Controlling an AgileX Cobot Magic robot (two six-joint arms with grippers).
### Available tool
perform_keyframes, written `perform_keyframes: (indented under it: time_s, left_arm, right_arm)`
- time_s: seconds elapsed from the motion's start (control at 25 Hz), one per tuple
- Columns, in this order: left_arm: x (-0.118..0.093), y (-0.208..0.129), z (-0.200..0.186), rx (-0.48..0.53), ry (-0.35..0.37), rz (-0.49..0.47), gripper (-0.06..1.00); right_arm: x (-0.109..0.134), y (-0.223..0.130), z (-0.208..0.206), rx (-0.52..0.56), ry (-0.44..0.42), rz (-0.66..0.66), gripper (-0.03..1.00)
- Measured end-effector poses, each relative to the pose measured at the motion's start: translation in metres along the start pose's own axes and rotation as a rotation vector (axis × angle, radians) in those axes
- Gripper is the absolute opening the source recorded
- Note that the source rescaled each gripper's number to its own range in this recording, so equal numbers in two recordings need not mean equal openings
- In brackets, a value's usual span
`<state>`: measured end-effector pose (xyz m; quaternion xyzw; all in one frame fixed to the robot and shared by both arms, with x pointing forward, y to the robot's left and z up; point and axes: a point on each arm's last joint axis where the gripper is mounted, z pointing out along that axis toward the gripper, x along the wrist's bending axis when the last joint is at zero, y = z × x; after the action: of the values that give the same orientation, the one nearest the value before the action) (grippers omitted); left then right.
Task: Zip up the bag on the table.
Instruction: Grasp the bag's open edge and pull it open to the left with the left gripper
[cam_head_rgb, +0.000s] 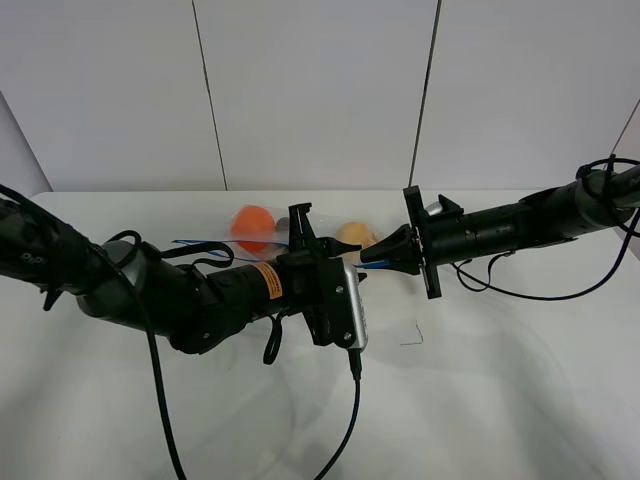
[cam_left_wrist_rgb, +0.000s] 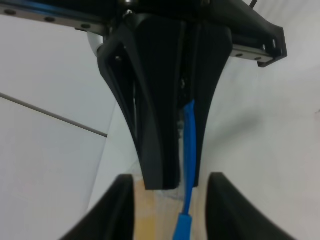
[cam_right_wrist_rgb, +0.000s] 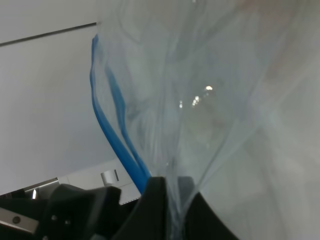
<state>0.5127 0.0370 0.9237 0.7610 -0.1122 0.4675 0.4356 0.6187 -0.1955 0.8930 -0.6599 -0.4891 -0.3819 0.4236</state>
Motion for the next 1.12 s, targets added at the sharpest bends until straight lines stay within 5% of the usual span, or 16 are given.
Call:
perform_keyframes:
  time_s: [0.24, 0.64, 0.8, 1.12]
  left_arm:
    - [-0.0003, -0.0002, 0.0, 0.003, -0.003, 0.001, 0.22]
    - [-0.0013, -0.0008, 0.0, 0.009, -0.014, 0.007, 0.16]
    - [-0.0018, -0.0013, 0.0, 0.014, -0.02, 0.008, 0.0]
    - [-0.0017, -0.0017, -0.0001, 0.016, -0.021, 0.019, 0.0]
  right_arm:
    - [0.0, 0.0, 0.0, 0.0, 0.0, 0.0, 0.0]
    - [0.0, 0.0, 0.0, 0.0, 0.0, 0.0, 0.0]
    - [0.0, 0.0, 0.0, 0.0, 0.0, 0.0, 0.0]
    - [0.0, 0.0, 0.0, 0.0, 0.0, 0.0, 0.0]
